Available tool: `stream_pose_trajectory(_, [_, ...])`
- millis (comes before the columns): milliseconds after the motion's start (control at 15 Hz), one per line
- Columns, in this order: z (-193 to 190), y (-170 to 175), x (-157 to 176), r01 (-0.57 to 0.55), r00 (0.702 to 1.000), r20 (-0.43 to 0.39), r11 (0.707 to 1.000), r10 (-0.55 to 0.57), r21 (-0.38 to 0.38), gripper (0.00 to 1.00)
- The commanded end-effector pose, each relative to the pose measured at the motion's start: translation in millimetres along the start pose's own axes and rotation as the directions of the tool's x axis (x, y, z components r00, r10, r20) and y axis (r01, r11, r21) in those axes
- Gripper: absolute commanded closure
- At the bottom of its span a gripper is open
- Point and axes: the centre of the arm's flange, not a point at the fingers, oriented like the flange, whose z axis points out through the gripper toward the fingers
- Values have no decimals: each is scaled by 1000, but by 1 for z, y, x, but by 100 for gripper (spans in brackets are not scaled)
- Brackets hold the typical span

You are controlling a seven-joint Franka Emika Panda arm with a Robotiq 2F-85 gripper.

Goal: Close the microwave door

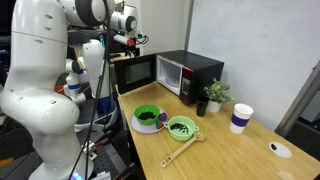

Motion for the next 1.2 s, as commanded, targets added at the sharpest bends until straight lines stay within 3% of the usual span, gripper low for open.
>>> stream_pose_trajectory(0, [12,-6,29,-40,999,18,999,40,-21,0])
stream_pose_trajectory(533, [32,26,42,-228,974,-35,960,225,-162,0])
stream_pose_trajectory(867, [27,40,36,-312,950,-76,915,303,-256,0])
stream_pose_trajectory(1133, [28,46,28,-332,943,-95,864,320,-379,0])
